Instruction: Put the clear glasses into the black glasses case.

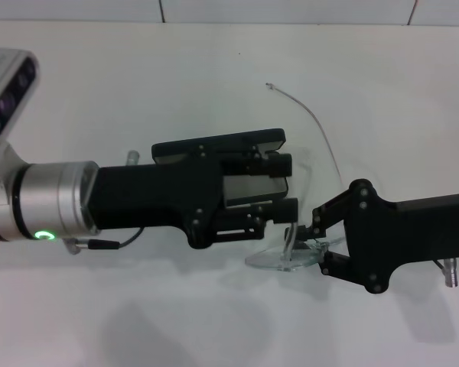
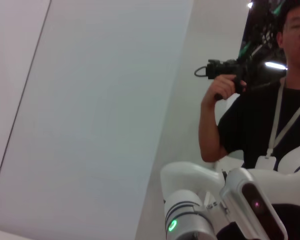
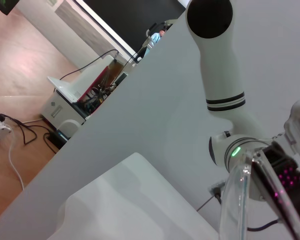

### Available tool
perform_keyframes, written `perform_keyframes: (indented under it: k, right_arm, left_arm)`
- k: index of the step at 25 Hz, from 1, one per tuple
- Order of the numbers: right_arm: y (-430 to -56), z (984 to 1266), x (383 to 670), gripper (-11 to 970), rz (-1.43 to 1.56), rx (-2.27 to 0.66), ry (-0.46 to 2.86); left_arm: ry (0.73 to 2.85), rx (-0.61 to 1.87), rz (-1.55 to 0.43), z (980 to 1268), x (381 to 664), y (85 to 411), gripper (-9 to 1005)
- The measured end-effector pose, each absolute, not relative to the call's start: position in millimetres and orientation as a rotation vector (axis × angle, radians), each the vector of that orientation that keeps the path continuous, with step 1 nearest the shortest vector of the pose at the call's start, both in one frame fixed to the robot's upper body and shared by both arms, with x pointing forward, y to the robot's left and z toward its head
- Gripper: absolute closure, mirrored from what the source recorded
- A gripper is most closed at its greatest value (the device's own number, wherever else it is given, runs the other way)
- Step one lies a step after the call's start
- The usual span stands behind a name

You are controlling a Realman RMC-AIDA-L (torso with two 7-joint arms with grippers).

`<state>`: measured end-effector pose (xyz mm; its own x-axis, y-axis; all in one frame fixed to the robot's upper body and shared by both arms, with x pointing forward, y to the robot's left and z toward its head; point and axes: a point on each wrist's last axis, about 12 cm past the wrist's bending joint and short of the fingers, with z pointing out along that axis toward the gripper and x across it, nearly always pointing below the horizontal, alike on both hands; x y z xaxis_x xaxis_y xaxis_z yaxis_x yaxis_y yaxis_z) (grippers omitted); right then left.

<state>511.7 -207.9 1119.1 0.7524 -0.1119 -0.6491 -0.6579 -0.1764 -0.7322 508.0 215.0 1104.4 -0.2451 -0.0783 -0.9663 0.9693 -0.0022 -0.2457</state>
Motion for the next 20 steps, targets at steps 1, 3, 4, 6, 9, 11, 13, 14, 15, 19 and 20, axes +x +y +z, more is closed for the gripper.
perform_keyframes:
  k: [1, 3, 4, 6, 9, 11, 13, 14, 15, 19, 20]
  right_arm:
    - [-208, 1119, 511, 840, 0.543, -1.704, 0.614]
    - [-209, 1119, 511, 840, 0.540, -1.704, 0.615]
    - [-209, 1119, 511, 840, 0.540, -1.704, 0.615]
    - [-210, 1119, 511, 840, 0.538, -1.704, 0.616]
    - [-210, 1119, 511, 840, 0.534, -1.703, 0.619]
    - [-211, 1119, 511, 840, 0.534, -1.703, 0.621]
    - [-212, 1118, 510, 840, 0.535, -1.703, 0.624]
    - [-213, 1118, 510, 840, 0.536, -1.703, 0.624]
    - [-213, 1118, 509, 840, 0.538, -1.703, 0.623]
    - [-213, 1121, 500, 840, 0.597, -1.707, 0.540]
    - [-212, 1122, 497, 840, 0.613, -1.704, 0.510]
  left_arm:
    - [1.338, 1.022, -1.420, 1103, 508, 214, 426]
    - [1.347, 1.031, -1.424, 1101, 507, 210, 426]
    - [1.350, 1.032, -1.425, 1101, 507, 209, 426]
    - [1.355, 1.032, -1.432, 1101, 507, 207, 426]
    - [1.364, 1.033, -1.447, 1102, 509, 204, 426]
    - [1.366, 1.034, -1.452, 1103, 510, 203, 426]
    - [1.364, 1.026, -1.450, 1104, 511, 204, 426]
    - [1.361, 1.018, -1.446, 1105, 511, 206, 426]
    - [1.359, 1.010, -1.440, 1105, 512, 208, 426]
    - [1.371, 0.955, -1.382, 1109, 517, 227, 426]
    - [1.380, 0.940, -1.364, 1109, 518, 232, 426]
